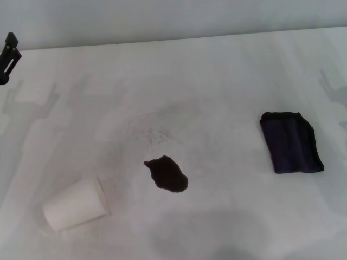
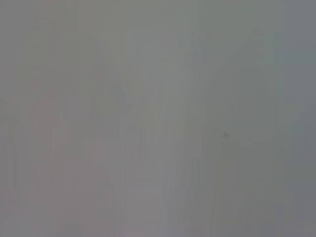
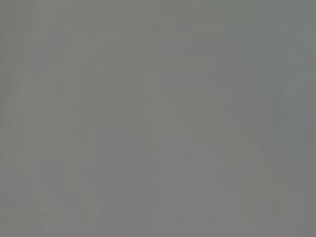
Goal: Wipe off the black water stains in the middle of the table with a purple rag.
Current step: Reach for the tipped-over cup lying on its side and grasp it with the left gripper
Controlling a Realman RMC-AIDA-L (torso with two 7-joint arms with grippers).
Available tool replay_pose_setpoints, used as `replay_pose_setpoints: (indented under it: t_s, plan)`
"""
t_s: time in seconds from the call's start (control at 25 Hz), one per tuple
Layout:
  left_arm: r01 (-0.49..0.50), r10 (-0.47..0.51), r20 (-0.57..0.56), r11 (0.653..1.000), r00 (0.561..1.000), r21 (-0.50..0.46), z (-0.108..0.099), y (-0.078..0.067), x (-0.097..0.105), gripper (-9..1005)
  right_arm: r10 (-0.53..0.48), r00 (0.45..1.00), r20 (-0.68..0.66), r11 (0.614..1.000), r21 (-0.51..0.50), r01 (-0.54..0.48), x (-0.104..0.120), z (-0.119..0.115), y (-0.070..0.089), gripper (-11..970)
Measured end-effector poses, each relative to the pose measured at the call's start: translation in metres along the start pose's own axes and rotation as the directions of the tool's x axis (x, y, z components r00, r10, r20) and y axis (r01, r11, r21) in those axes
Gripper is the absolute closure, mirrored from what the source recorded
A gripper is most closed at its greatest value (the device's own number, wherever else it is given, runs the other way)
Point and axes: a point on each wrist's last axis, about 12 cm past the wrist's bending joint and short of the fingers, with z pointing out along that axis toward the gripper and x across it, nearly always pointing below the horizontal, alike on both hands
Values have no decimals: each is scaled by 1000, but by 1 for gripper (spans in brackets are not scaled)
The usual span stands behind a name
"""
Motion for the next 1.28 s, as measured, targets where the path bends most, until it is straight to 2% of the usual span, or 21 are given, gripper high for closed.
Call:
replay_pose_setpoints:
  t_s: [0.92, 1.28]
  plan:
    - [-8, 8, -8, 1000, 1000, 16, -3, -2, 2, 125, 20, 1000, -8, 1000, 3, -20, 2, -6, 0, 137]
    - [-32, 35, -22, 993, 999, 111, -9, -10, 4, 129, 21, 1000, -14, 1000, 10, -21, 3, -6, -1, 135]
